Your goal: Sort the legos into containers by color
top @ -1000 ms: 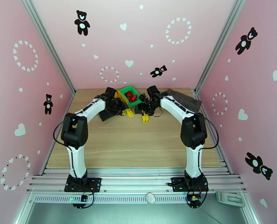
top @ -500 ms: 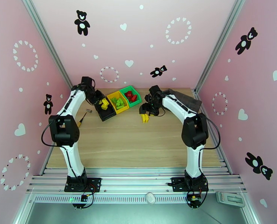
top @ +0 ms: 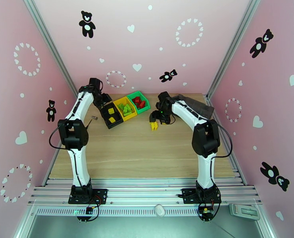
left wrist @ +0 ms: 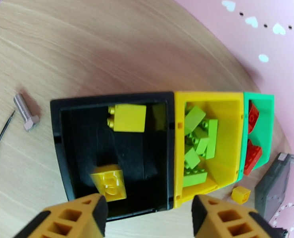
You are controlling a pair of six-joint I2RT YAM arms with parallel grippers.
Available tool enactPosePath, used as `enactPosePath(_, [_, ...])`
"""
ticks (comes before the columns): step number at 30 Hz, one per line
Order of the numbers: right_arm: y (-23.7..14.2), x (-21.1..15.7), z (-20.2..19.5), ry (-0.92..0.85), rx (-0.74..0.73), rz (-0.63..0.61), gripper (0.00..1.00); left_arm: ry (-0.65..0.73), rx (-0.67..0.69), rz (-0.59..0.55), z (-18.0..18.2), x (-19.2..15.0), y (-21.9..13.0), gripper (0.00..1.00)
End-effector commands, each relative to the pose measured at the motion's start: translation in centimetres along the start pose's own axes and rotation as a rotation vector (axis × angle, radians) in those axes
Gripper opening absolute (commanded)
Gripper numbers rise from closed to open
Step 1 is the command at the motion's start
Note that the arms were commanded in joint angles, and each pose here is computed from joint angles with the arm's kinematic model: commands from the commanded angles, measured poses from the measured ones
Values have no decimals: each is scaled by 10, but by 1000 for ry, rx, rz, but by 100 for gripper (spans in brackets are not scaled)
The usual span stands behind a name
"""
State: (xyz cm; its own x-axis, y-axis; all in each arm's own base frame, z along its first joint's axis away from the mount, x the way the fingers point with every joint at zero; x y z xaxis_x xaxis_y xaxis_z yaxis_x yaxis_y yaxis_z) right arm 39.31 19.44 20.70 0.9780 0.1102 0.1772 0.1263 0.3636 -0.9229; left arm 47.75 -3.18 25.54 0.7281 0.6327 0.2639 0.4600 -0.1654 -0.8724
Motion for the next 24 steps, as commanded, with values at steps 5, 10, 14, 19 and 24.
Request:
enactPosePath(5, [13,22,-7,33,-97,-23,76,103,-53,-9,-17,-61,-46,69])
enactPosePath(10, [19,39,-8,23,-129,-38,76,103,-99,74,-14,-121,-38,71])
enactPosePath(14, [23,41,-10,28,-131,-22,72,124,-80,148,-15,-161,-22,71])
enactPosePath(19, [15,28,-15,43,-146,-14,65,190,-61,219,-36,-194,-1,70])
enactPosePath(24, [0,-3,-32,99,-145,-12,63,293,-35,255,-74,-217,21,70])
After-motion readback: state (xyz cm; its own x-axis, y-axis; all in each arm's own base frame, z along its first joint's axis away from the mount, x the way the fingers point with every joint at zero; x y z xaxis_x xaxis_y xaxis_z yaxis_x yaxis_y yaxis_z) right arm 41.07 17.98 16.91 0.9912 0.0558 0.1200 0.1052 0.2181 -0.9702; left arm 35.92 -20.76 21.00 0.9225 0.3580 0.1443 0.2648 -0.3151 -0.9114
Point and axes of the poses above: each hand's point on the last joint's axis, 136 mm out from that joint toward the fingers, its own y axis out along the fingers, its own z axis along the line the jaws close on, x = y × z, the point moved 10 cm from there along -y, back along the fingers, and after that the axes turned 5 degrees about -y, right-handed, at the moved point
